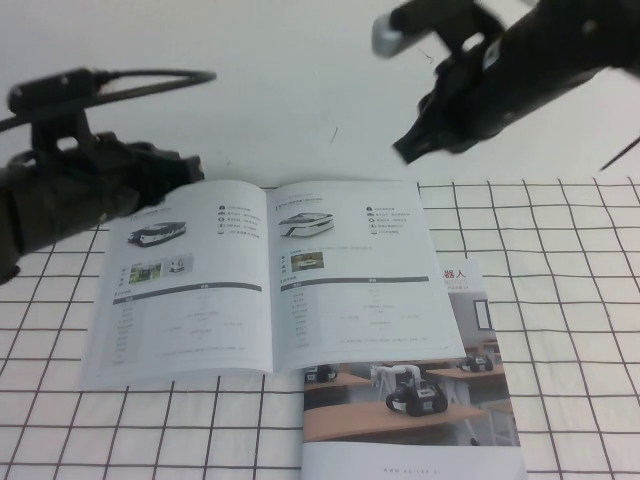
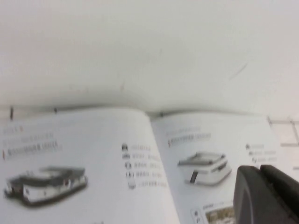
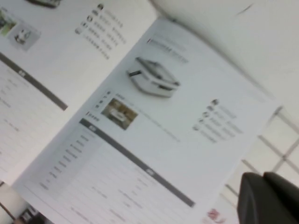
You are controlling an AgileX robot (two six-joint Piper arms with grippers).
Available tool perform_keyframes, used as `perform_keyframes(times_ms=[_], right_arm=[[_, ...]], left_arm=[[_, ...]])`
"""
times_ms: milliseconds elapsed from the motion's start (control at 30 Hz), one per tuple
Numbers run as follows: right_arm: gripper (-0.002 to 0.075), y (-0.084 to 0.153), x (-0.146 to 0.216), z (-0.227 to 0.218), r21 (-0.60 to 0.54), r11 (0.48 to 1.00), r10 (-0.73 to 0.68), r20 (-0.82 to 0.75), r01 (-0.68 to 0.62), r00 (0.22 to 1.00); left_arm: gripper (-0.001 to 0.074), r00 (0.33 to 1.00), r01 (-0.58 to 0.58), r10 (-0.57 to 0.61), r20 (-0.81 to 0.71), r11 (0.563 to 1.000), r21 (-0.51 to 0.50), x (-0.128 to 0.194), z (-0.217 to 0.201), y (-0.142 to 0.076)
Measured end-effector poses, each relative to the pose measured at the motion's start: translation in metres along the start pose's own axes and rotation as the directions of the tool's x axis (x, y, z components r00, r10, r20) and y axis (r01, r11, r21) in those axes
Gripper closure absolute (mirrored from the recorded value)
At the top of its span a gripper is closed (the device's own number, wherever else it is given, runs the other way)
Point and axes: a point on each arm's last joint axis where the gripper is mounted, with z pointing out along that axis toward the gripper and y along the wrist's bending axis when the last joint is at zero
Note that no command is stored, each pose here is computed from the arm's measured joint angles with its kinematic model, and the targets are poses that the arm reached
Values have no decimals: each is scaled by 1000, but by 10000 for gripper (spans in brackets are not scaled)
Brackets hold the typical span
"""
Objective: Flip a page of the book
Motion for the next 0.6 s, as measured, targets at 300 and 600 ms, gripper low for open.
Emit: perform_keyframes(times_ms=[300, 600], right_arm=[[723, -3, 8, -172, 252, 967, -66, 157, 25, 985], [723, 4, 95, -241, 418, 906, 0, 138, -58, 990]], left_arm=[[738, 928, -161, 153, 339, 987, -6, -57, -113, -36], [737, 805, -199, 247, 539, 969, -147, -48, -207, -37]])
